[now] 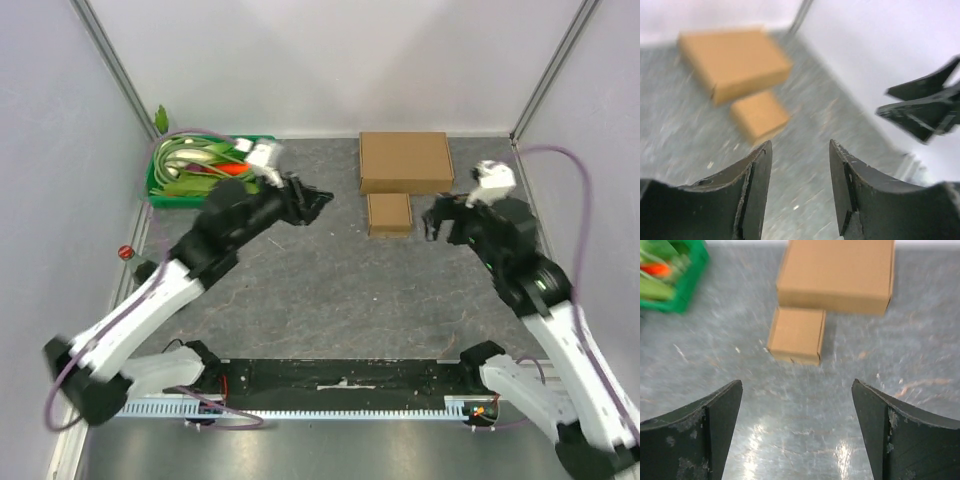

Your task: Fold the paper box

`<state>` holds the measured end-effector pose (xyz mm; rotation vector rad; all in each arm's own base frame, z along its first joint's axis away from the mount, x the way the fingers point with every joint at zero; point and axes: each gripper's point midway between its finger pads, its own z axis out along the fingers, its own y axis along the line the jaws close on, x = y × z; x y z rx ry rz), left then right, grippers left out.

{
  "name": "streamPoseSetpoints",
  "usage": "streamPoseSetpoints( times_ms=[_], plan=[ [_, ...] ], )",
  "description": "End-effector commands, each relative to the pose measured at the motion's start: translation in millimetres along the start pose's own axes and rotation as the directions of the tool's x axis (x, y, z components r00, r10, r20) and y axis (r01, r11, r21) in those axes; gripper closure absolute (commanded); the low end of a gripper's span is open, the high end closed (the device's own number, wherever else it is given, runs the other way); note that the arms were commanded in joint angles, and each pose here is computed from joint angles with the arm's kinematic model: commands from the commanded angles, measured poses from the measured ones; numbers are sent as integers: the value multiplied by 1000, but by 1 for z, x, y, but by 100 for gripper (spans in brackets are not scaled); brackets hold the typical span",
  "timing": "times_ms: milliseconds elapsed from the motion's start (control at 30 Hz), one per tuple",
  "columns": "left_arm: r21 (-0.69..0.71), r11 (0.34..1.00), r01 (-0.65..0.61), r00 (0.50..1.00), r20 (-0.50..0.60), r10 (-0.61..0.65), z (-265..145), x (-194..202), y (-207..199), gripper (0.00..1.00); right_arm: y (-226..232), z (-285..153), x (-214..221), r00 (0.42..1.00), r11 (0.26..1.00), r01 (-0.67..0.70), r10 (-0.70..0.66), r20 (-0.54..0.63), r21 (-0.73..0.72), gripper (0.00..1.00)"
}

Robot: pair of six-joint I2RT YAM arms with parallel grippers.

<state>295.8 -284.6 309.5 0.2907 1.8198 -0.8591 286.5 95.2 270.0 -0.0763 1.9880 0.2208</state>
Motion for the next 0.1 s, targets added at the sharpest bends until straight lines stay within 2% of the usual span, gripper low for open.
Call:
streamPoseSetpoints(
  times_ms=[0, 33, 67],
  plan=[
    [248, 968, -47, 991, 134, 14, -67, -49, -62, 43, 7, -88, -43, 984, 994, -22, 41, 175, -111, 2],
    [267, 962, -63, 990, 141, 26, -75, -53, -67, 43, 6, -105, -58, 969, 992, -40, 69, 239, -123, 2],
    [295, 951, -90, 984, 171, 40, -89, -66, -77, 41, 4, -141, -88, 933, 989, -43, 90, 348, -140, 2]
  ],
)
